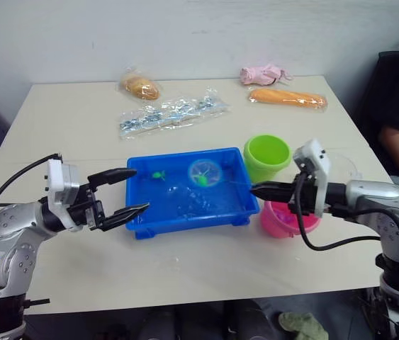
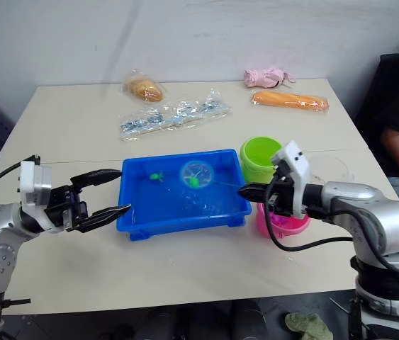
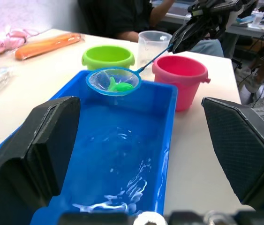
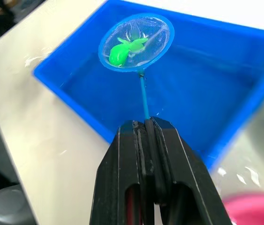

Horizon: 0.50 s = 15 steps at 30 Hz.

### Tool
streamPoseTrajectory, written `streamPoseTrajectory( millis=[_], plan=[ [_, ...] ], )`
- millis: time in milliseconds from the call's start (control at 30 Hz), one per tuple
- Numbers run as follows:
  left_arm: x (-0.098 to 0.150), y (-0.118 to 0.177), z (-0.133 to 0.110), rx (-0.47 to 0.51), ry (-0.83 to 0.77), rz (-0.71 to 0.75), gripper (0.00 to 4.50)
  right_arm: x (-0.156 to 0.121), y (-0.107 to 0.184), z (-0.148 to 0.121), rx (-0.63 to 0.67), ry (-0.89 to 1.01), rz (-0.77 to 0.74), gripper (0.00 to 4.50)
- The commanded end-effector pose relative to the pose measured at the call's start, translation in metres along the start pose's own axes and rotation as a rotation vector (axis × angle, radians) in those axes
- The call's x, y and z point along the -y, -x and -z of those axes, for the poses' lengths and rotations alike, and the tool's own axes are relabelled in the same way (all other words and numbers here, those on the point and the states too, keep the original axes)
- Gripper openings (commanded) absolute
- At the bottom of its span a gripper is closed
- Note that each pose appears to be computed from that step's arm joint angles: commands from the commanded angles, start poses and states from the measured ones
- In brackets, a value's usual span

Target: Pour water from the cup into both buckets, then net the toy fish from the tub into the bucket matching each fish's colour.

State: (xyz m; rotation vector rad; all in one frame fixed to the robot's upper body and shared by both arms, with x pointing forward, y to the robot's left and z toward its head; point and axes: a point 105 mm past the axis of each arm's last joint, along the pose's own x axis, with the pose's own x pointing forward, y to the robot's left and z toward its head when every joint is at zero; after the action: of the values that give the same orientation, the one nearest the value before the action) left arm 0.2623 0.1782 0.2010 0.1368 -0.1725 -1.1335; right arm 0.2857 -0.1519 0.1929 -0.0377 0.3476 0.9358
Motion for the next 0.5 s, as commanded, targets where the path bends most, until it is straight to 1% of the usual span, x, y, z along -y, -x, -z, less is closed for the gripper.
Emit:
streamPoseTrajectory(
  millis=[33, 167, 300, 367, 500],
  plan=[
    [0.002, -0.017, -0.012, 0.049, -0.027, 0.045, 4.47, 0.012, 0.028, -0.019, 0.089, 0.071, 0.115, 0.0],
    [-0.003, -0.025, -0.013, 0.067, -0.026, 0.054, 4.47, 0.034, 0.052, -0.025, 0.131, 0.101, 0.239, 0.0],
    [-0.004, -0.031, -0.01, 0.089, -0.021, 0.057, 4.47, 0.059, 0.07, -0.022, 0.148, 0.147, 0.374, 0.0],
    [-0.005, -0.034, -0.01, 0.11, -0.014, 0.048, 4.47, 0.066, 0.073, -0.022, 0.162, 0.162, 0.411, 0.0],
    [-0.003, -0.042, -0.009, 0.12, -0.015, 0.067, 4.47, 0.086, 0.076, -0.02, 0.125, 0.274, 0.533, 0.0]
  ],
)
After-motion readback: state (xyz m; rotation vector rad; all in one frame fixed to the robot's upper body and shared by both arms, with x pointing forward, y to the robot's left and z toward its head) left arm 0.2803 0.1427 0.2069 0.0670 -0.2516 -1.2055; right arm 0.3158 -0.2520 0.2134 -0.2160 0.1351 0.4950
